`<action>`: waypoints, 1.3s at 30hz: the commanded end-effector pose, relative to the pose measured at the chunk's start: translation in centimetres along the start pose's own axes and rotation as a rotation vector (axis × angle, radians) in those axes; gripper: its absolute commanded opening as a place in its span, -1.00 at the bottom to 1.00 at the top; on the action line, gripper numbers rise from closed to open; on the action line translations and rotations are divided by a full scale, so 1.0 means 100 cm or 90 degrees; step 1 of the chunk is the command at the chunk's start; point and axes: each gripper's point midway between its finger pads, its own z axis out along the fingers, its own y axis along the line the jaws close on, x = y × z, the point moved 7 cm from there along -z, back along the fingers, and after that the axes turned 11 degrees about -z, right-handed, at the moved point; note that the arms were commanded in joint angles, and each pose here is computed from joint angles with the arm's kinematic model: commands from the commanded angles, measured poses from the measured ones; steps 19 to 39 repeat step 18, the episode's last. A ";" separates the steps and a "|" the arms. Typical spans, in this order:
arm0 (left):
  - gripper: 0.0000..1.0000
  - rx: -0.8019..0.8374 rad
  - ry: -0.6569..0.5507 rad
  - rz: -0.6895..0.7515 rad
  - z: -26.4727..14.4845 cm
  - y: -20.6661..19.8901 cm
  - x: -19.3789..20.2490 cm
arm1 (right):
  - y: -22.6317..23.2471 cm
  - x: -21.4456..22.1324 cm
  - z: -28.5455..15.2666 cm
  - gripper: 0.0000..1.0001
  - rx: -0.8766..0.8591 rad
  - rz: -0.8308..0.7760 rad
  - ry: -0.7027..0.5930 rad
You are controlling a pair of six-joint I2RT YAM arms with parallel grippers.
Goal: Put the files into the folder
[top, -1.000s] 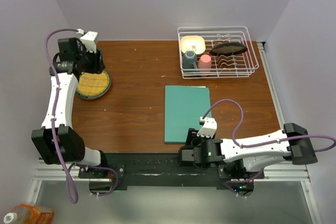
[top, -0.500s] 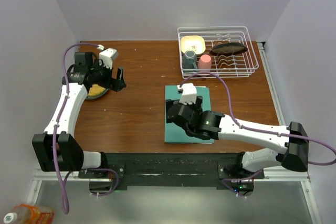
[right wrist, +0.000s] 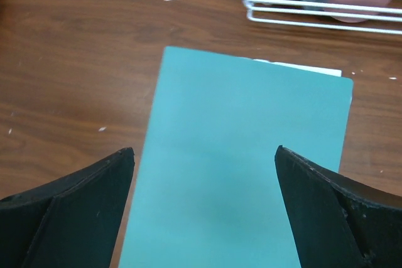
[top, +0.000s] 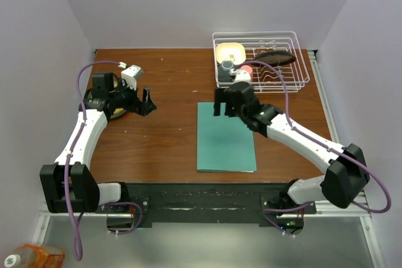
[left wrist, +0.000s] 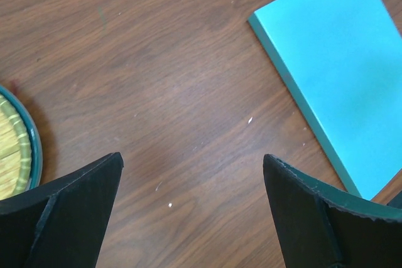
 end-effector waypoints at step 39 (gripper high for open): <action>1.00 -0.030 -0.080 -0.049 0.005 0.003 0.009 | -0.075 0.028 -0.015 0.97 -0.026 0.071 -0.045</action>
